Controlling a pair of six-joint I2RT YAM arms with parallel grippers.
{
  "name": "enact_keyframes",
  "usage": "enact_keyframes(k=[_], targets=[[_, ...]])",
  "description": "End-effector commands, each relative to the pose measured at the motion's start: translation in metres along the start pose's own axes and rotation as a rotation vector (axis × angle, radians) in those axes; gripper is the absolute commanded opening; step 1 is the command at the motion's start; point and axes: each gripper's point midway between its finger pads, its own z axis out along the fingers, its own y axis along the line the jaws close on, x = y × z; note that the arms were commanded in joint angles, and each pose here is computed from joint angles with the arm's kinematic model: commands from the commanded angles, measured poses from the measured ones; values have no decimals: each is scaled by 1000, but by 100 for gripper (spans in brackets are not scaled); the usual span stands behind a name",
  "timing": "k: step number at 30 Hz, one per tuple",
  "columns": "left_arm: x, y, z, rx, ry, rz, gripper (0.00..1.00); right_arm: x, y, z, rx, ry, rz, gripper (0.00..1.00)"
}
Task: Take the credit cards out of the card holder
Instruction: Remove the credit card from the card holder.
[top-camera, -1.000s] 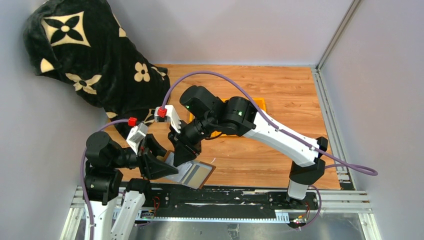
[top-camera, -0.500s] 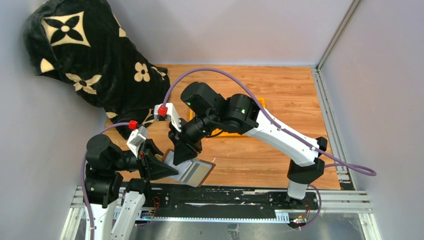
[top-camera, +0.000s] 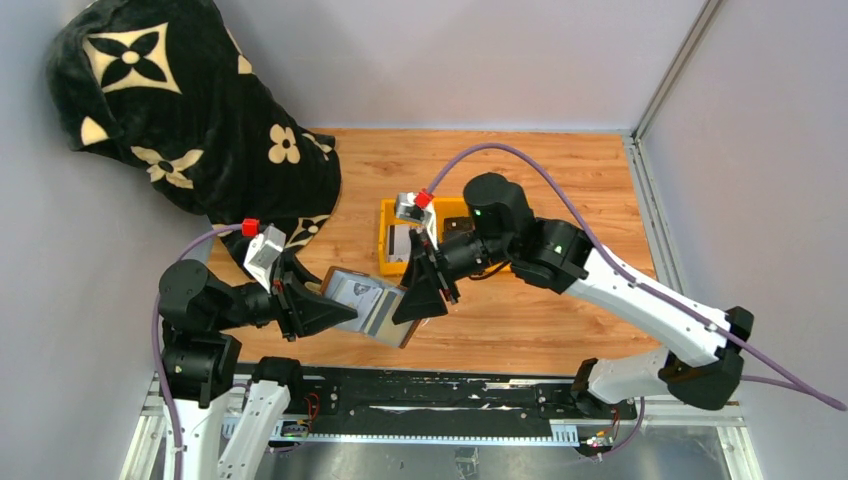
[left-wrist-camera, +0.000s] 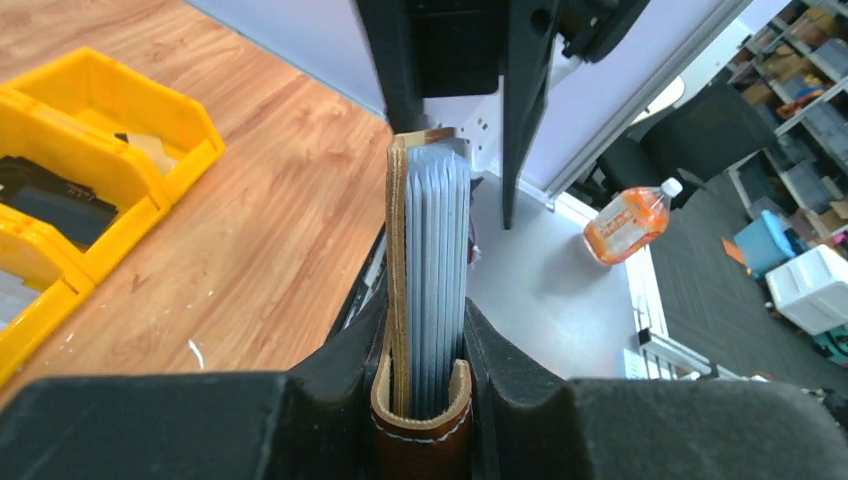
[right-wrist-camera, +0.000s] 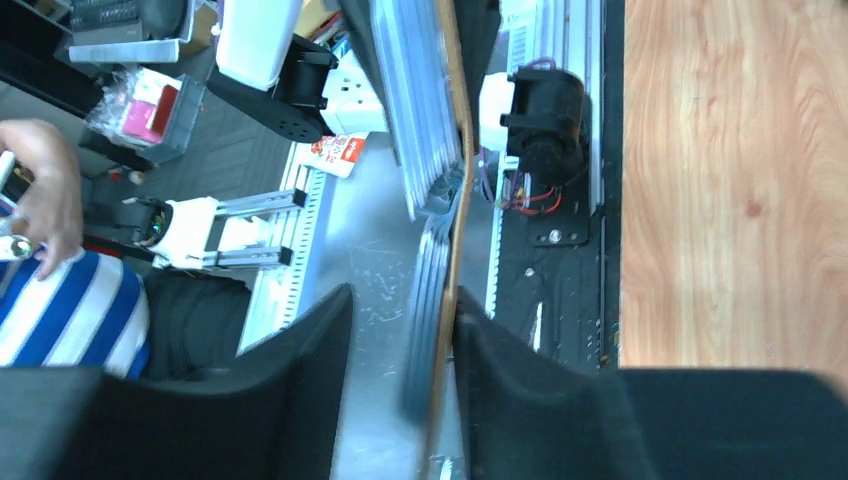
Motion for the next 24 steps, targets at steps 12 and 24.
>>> enact_keyframes(k=[12,24], targets=[[-7,-4,2,11,-45,-60,42,-1,-11,-19,102,34,13,0],[17,-8,-1,119,66,-80,24,2,-18,-9,146,144,-28,1]])
